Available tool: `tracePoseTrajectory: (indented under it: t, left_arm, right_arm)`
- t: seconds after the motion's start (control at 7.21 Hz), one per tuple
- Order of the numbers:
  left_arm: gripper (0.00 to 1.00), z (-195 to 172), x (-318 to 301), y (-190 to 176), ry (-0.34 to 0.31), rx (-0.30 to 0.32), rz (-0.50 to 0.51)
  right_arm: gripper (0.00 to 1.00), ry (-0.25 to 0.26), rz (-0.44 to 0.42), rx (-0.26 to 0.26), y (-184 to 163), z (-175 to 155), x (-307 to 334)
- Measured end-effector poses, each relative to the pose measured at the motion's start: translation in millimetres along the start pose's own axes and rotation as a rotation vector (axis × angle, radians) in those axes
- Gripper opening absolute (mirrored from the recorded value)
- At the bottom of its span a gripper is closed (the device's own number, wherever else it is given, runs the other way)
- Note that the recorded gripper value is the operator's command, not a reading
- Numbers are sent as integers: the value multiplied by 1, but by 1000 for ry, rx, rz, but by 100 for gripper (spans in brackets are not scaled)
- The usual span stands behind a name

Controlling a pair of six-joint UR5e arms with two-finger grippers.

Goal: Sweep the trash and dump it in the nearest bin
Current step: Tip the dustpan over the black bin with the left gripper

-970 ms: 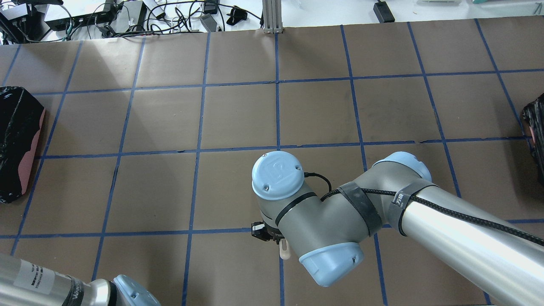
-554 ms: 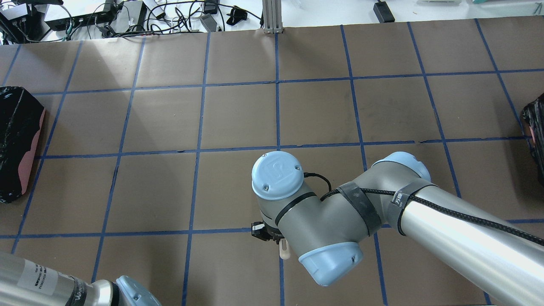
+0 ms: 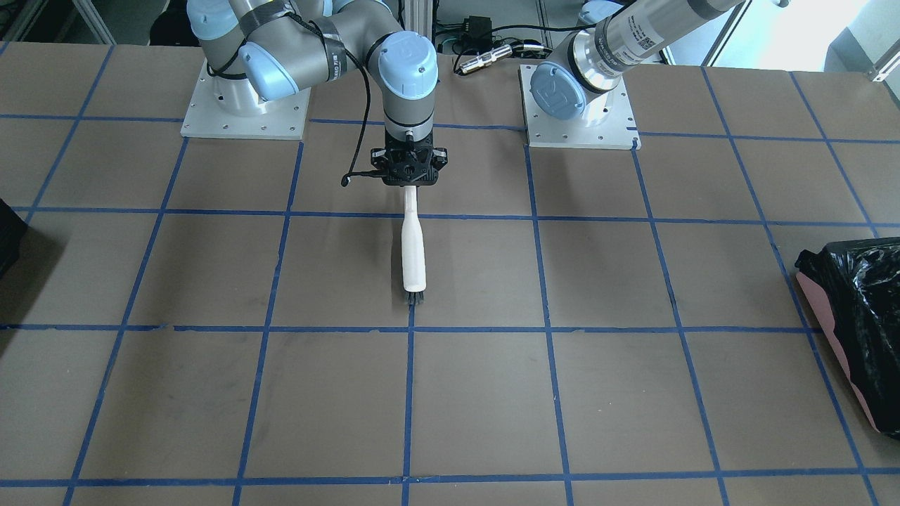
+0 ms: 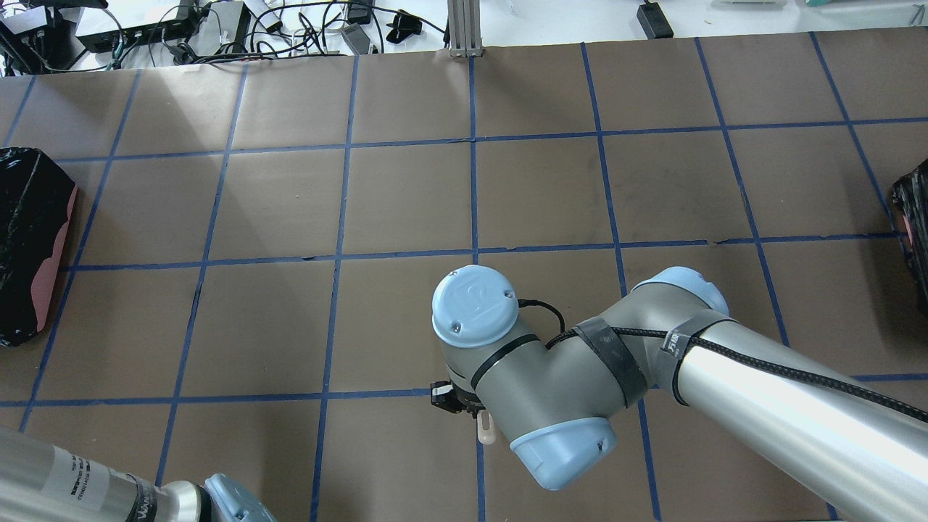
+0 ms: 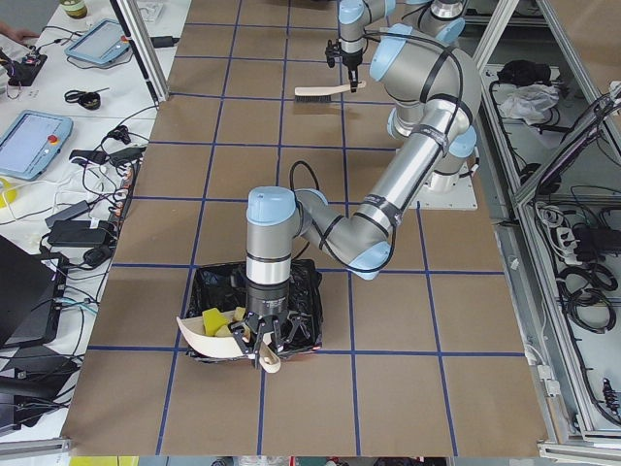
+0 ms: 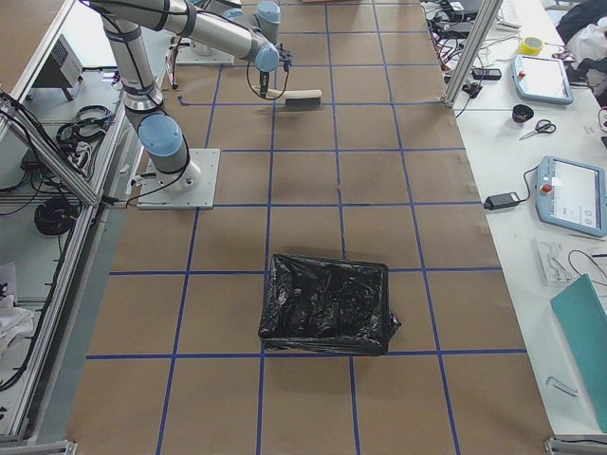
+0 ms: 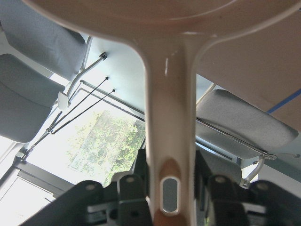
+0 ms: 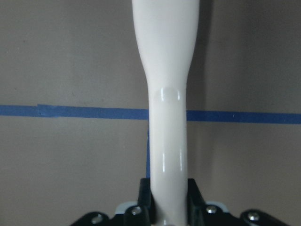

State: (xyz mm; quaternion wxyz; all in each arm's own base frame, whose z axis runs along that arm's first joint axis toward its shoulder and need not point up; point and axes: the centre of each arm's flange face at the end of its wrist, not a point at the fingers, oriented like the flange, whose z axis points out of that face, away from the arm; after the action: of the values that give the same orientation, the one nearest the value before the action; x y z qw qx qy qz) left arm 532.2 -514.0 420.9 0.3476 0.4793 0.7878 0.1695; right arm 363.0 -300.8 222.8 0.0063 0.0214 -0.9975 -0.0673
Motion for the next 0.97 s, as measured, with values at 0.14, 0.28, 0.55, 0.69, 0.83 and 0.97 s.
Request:
tracePoseTrajectory:
  t: [0.14,0.28,0.55,0.69,0.83,0.97]
  left_arm:
    - [0,-6,4,-2,-28,-30,6]
    - [0,-11,9,-5,-44,-48,7]
    - [0,-17,12,-6,-58,-61,5]
    - [0,-19,12,-5,-62,-62,5]
    - [0,-23,11,-4,-67,-64,6]
    - [0,-34,7,-4,-76,-63,11]
  right_arm:
    - [54,0,-3,2,0,1,0]
    - [59,1,-7,4,-1,1,0]
    - [63,0,-9,7,-1,1,0]
    - [65,0,-9,9,-2,0,0]
    - [65,2,-10,13,-3,-1,0]
    - [67,2,-11,20,-5,-4,0]
